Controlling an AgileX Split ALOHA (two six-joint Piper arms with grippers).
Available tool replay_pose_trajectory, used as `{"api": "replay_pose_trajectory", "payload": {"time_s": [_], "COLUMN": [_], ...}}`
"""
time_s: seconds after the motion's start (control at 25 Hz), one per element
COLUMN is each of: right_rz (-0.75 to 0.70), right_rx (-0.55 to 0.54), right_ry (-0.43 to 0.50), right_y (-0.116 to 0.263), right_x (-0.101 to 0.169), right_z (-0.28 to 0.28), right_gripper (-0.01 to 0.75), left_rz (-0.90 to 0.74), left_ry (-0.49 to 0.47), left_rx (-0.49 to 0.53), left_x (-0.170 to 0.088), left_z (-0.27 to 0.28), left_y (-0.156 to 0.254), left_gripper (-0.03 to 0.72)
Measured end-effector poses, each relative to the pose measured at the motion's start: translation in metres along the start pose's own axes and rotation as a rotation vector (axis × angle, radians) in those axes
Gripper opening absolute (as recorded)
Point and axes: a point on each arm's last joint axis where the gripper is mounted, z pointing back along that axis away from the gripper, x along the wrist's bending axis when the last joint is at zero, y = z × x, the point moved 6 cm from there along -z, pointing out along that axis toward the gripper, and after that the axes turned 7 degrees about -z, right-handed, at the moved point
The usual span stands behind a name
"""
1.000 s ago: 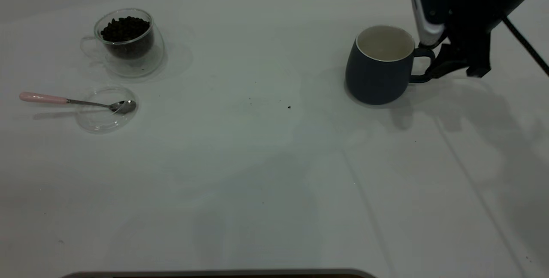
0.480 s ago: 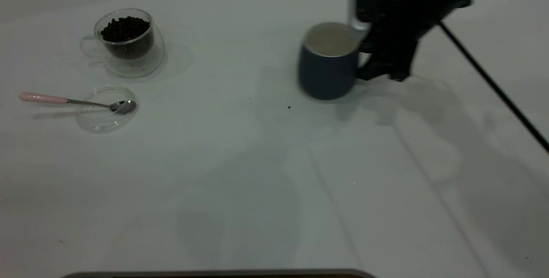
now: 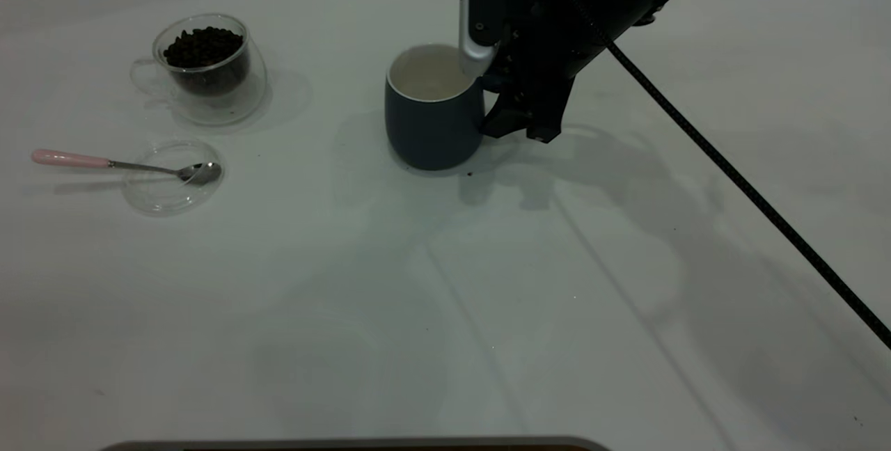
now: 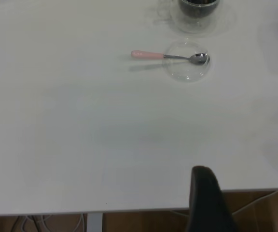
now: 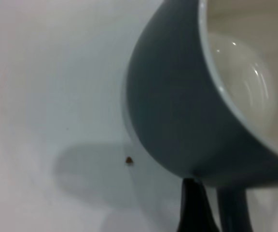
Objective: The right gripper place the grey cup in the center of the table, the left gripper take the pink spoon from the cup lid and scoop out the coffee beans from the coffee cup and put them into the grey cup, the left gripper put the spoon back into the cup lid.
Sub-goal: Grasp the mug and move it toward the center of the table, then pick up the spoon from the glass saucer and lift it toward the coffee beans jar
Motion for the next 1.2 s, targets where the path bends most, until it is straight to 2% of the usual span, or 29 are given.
{"api": "replay_pose_trajectory", "payload": {"time_s": [0.16, 0.32, 0.4, 0.52, 0.56, 0.64, 0.72, 0.76, 0.8, 0.84, 0.88, 0.96, 1.04, 1.2], "right_rz": [-0.069, -0.21, -0.367, -0.787, -0.945, -1.094, -1.058, -1.012, -1.024, -1.035, -1.061, -1.13, -1.176, -1.253], "right_rx": [0.03, 0.055, 0.05, -0.008, -0.04, -0.097, -0.01, 0.079, 0.215, 0.322, 0.45, 0.631, 0.649, 0.529], "right_ry": [0.022, 0.065, 0.103, 0.176, 0.157, 0.024, -0.189, -0.247, -0.287, -0.27, -0.205, -0.01, 0.139, 0.222], "right_y": [0.023, 0.042, 0.043, 0.033, 0.025, -0.007, -0.028, -0.028, -0.019, -0.008, 0.007, 0.036, 0.048, 0.064], "right_x": [-0.01, -0.018, -0.019, -0.015, -0.007, 0.016, 0.057, 0.074, 0.091, 0.1, 0.105, 0.108, 0.115, 0.152], "right_z": [0.015, 0.057, 0.084, 0.132, 0.146, 0.18, 0.205, 0.219, 0.233, 0.248, 0.265, 0.298, 0.328, 0.359], "right_gripper": [0.517, 0.517, 0.517, 0.517, 0.515, 0.504, 0.492, 0.488, 0.484, 0.481, 0.48, 0.48, 0.48, 0.479], "left_rz": [0.0, 0.0, 0.0, 0.0, 0.0, 0.0, 0.0, 0.0, 0.0, 0.0, 0.0, 0.0, 0.0, 0.0], "left_ry": [0.0, 0.0, 0.0, 0.0, 0.0, 0.0, 0.0, 0.0, 0.0, 0.0, 0.0, 0.0, 0.0, 0.0], "left_rx": [0.0, 0.0, 0.0, 0.0, 0.0, 0.0, 0.0, 0.0, 0.0, 0.0, 0.0, 0.0, 0.0, 0.0], "left_x": [0.0, 0.0, 0.0, 0.0, 0.0, 0.0, 0.0, 0.0, 0.0, 0.0, 0.0, 0.0, 0.0, 0.0], "left_z": [0.0, 0.0, 0.0, 0.0, 0.0, 0.0, 0.0, 0.0, 0.0, 0.0, 0.0, 0.0, 0.0, 0.0], "left_y": [0.0, 0.0, 0.0, 0.0, 0.0, 0.0, 0.0, 0.0, 0.0, 0.0, 0.0, 0.0, 0.0, 0.0], "left_gripper": [0.482, 0.482, 0.482, 0.482, 0.482, 0.482, 0.482, 0.482, 0.482, 0.482, 0.482, 0.482, 0.482, 0.482]}}
